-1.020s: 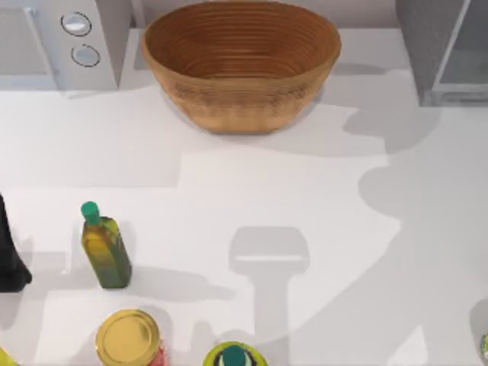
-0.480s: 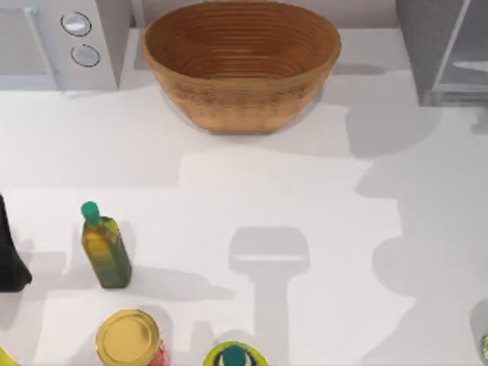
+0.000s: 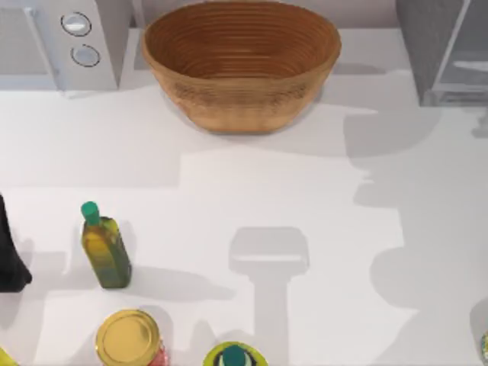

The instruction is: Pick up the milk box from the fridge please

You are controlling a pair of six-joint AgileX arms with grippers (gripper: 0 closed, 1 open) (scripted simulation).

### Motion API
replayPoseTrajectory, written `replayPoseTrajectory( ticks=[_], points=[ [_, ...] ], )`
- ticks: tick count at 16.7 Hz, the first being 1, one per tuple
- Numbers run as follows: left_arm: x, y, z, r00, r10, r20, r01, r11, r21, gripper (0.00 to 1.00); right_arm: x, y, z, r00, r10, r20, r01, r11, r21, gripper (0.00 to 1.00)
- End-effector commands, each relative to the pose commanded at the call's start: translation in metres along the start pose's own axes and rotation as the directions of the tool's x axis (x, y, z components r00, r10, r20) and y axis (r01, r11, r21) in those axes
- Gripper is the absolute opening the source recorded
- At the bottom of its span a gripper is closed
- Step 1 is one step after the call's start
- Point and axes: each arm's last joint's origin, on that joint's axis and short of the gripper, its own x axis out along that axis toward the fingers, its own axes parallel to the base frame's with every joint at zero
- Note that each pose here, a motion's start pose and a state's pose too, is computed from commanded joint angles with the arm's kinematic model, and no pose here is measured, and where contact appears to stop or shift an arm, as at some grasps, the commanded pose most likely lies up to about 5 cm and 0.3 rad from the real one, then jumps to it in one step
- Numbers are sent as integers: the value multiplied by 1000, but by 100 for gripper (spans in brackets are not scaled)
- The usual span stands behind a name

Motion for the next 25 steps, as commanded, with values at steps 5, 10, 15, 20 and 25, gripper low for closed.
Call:
replayPoseTrajectory(
  ticks=[5,10,15,20,25],
  points=[
    [0,0,0,1000,0,0,0,1000,0,100,-25,18,32,1000,7,19,-7,1000,-11,0],
    [0,0,0,1000,0,0,0,1000,0,100,-92,49,66,1000,6,16,-5,1000,-12,0],
    [0,0,0,1000,0,0,0,1000,0,100,-176,75,56,1000,3,-5,-3,1000,-1,0],
    [0,0,0,1000,0,0,0,1000,0,100,-228,87,19,1000,4,5,-4,1000,1,0],
    [0,0,0,1000,0,0,0,1000,0,100,-242,90,-7,1000,6,7,-6,1000,-3,0]
  ],
)
